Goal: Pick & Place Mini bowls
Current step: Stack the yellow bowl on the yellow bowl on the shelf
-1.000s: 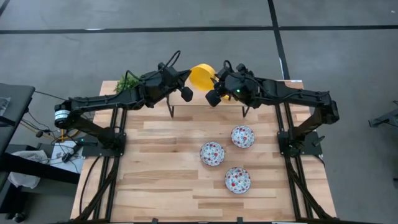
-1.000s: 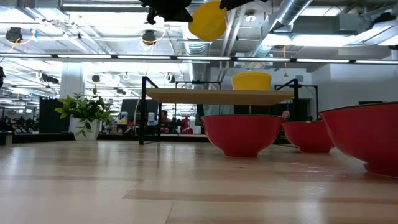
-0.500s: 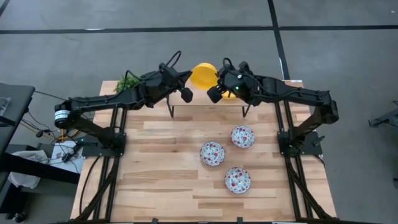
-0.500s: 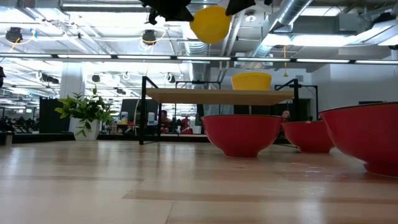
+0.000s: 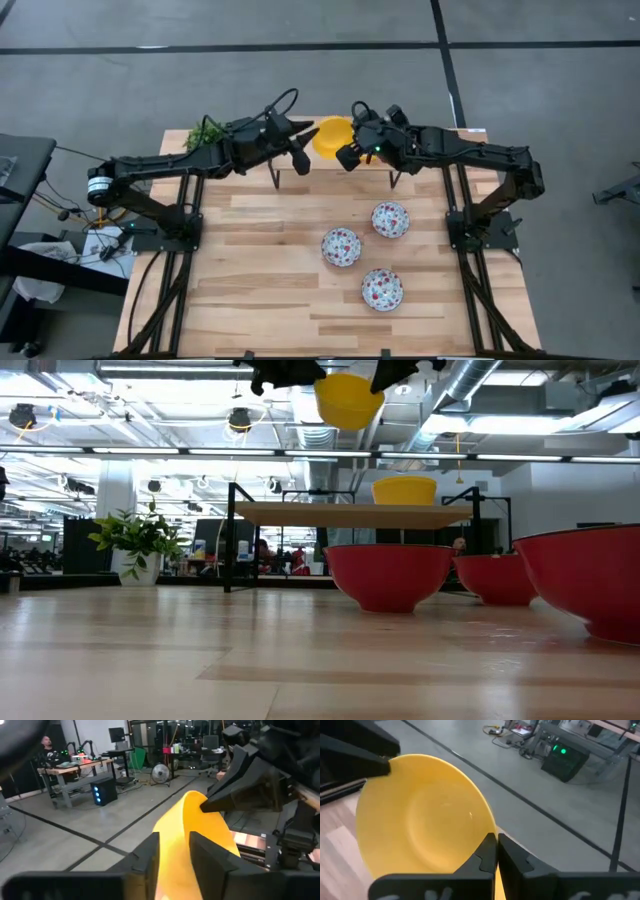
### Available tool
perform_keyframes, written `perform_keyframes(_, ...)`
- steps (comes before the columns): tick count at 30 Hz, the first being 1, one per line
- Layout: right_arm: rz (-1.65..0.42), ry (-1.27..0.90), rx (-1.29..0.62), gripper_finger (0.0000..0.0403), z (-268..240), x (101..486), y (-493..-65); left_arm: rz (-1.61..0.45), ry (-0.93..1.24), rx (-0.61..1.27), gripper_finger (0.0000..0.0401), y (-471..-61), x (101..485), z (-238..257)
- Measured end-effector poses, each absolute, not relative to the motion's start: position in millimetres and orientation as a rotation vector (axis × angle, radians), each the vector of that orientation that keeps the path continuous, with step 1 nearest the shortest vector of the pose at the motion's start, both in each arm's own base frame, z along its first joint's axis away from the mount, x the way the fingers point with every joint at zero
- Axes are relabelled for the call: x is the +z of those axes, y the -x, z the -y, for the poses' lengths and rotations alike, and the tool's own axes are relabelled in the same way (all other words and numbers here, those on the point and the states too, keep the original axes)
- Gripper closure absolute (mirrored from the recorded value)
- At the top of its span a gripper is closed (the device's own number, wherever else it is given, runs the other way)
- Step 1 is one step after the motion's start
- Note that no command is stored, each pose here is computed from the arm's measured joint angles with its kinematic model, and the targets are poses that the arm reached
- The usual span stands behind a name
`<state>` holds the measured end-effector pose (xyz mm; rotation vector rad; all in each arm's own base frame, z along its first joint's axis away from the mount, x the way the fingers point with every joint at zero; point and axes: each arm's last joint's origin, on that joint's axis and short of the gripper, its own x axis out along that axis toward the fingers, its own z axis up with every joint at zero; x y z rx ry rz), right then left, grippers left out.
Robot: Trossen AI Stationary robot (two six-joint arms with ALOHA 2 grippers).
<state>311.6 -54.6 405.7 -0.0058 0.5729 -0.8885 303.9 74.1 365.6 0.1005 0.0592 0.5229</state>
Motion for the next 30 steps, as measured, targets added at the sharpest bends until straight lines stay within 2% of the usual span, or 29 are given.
perform_keyframes(7,-0.613,0.002,-0.903,0.0402,62.0,402.8,-308.0,-0.005,-0.105,0.534,0.0218,-291.4,379.8,-72.0)
perform_keyframes(12,-0.681,-0.079,-0.889,0.0402,85.2,398.5,-298.9,0.047,-0.123,0.538,0.0188,-274.9,395.7,-68.5)
perform_keyframes(18,-0.779,-0.300,-0.778,0.0402,128.1,396.0,-277.1,0.013,-0.067,0.532,0.0180,-261.8,398.8,-64.4)
perform_keyframes(22,-0.856,-0.421,-0.780,0.0402,153.7,396.0,-253.5,-0.052,-0.046,0.508,0.0182,-260.1,393.6,-57.7)
perform_keyframes(30,-0.866,-0.523,-0.735,0.0403,187.9,401.4,-223.5,-0.097,-0.059,0.424,0.0180,-265.3,388.3,-36.3)
